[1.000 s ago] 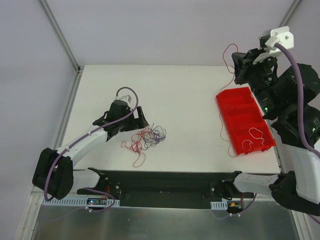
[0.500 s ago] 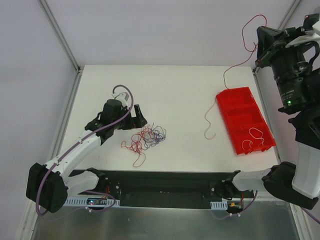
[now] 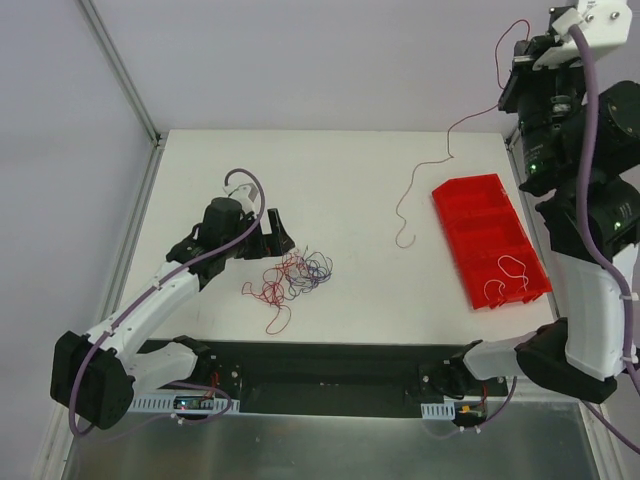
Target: Untangle the cables
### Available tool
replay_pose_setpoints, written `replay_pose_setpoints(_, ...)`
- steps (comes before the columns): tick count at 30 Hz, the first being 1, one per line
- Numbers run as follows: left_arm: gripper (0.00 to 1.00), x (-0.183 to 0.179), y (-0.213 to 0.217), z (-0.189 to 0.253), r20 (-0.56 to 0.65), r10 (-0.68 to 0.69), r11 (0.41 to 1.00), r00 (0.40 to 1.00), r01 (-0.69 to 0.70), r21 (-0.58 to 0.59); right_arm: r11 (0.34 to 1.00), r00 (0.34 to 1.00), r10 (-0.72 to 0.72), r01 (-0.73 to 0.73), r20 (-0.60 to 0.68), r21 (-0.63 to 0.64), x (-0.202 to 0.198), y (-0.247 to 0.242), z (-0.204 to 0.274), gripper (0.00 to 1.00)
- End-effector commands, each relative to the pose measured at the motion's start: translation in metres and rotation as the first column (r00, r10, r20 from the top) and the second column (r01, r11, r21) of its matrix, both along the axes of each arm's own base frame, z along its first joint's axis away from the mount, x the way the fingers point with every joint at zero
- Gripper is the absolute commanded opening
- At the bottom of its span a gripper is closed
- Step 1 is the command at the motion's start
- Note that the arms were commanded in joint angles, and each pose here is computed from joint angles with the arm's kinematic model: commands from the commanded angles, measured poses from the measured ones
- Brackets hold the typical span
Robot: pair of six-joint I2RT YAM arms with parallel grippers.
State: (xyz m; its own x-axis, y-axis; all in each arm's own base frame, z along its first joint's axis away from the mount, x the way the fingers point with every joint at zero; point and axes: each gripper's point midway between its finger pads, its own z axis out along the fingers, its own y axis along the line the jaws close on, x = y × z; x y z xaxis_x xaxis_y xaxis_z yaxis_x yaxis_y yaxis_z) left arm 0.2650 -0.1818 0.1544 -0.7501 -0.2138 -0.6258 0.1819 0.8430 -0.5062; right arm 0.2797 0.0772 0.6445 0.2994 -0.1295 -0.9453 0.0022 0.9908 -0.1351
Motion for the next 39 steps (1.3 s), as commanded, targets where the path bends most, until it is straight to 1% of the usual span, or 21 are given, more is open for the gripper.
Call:
replay_pose_setpoints(1,0.99,0.002,-0.002,0.022,0.06,-0.025,0.999,0.998,0.026,-0.019,0.994,0.993,-0.112,0.111,0.026,0.017,0.005,-0.027,0.007,0.01)
replay_pose_setpoints(8,0.99,-0.002,-0.002,0.029,0.075,-0.03,0.999,0.997,0.032,-0.028,0.965,0.966,-0.258,0.259,-0.032,0.039,0.028,-0.076,-0.016,0.0)
replay_pose_setpoints(12,0.99,-0.002,-0.003,0.033,0.078,-0.038,0.999,0.996,0.04,-0.031,0.95,0.951,-0.303,0.306,-0.06,0.058,0.034,-0.098,-0.025,0.0)
replay_pose_setpoints(15,0.99,-0.002,-0.003,0.036,0.082,-0.039,0.999,0.996,0.041,-0.031,0.947,0.95,-0.309,0.312,-0.056,0.076,0.033,-0.106,-0.023,0.01)
replay_pose_setpoints(23,0.99,-0.001,-0.005,0.04,0.084,-0.044,0.998,0.996,0.048,-0.042,0.939,0.944,-0.331,0.331,-0.012,0.096,0.029,-0.119,-0.002,0.0)
replay_pose_setpoints(30,0.99,-0.001,-0.006,0.042,0.085,-0.049,0.998,0.995,0.052,-0.042,0.939,0.944,-0.328,0.323,0.026,0.119,0.029,-0.122,0.012,0.0)
replay_pose_setpoints(39,0.99,0.001,-0.008,0.045,0.085,-0.057,0.997,0.995,0.061,-0.046,0.929,0.935,-0.352,0.342,0.049,0.144,0.035,-0.136,0.019,0.0)
